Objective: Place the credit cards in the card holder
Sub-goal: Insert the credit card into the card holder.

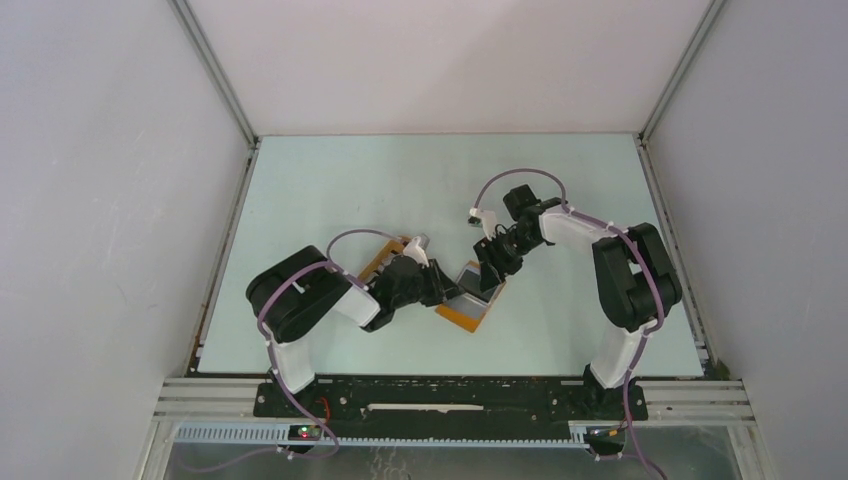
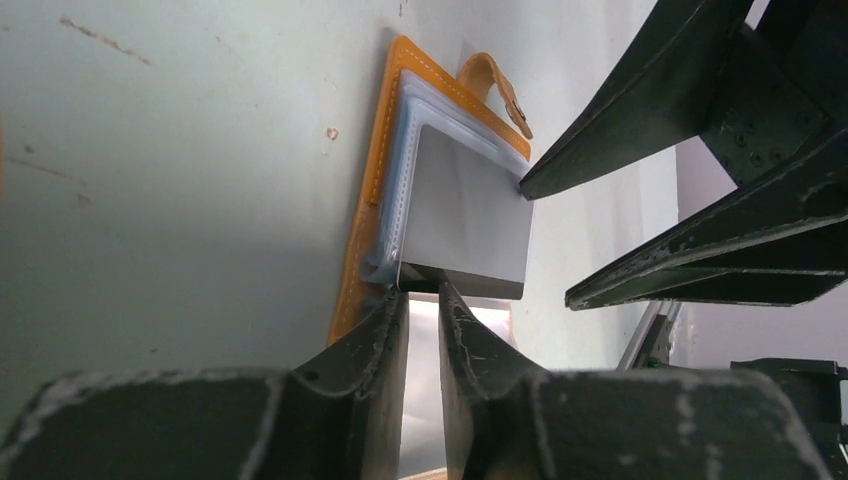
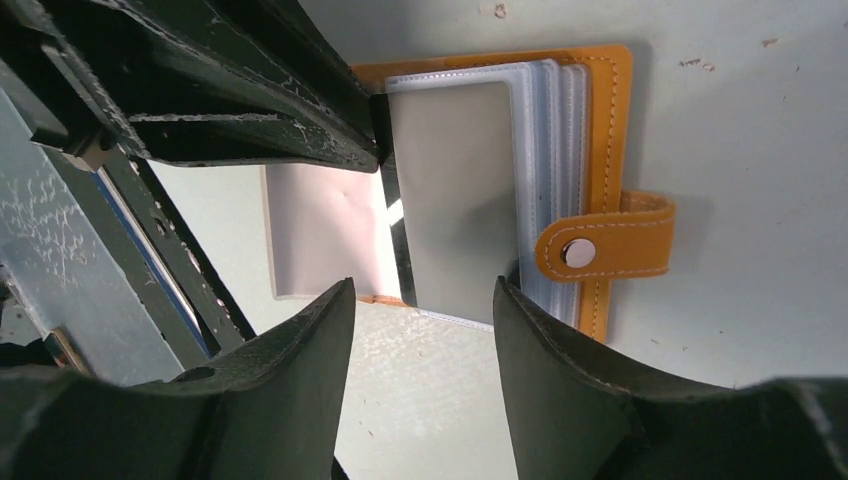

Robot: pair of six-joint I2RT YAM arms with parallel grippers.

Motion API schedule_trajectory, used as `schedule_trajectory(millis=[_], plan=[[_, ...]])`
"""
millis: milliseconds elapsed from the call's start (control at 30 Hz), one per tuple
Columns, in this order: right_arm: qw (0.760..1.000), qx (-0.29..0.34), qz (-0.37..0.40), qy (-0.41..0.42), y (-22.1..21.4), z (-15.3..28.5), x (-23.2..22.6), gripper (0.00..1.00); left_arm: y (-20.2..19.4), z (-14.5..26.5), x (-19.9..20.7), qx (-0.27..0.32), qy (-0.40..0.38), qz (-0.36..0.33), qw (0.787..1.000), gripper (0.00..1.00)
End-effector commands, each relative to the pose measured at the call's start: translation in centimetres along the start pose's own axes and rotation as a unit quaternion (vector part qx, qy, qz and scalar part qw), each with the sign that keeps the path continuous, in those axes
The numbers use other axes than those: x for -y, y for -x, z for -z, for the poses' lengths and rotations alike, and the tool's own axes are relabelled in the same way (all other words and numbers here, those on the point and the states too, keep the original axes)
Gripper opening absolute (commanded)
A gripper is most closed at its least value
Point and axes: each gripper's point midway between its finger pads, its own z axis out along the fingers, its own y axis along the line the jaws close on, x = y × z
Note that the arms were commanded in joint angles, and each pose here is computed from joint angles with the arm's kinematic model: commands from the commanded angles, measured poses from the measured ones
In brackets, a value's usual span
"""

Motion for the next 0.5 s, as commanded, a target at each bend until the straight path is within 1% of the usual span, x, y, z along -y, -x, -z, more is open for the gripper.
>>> schedule_trajectory(millis=[0,233,467], plan=[[1.0,0.005,-0.012,-0.02,0.9,0.5,0.8,0.61,0.0,-0.5,-2.6,-0.012,0.055,-0.027,0.998,0.22],[0.998,0.006,-0.011,-0.057,1.1,1.1,2.0,0.62,0.7,-0.9,-2.9,-0.016,0.071,-0.042,0.996,0.22],[0.998,-0.001,-0.02,-0.054,0.7,0.7,2.2,0.62,1.1,-1.3,-2.9,-0.02,0.075,-0.051,0.996,0.22]])
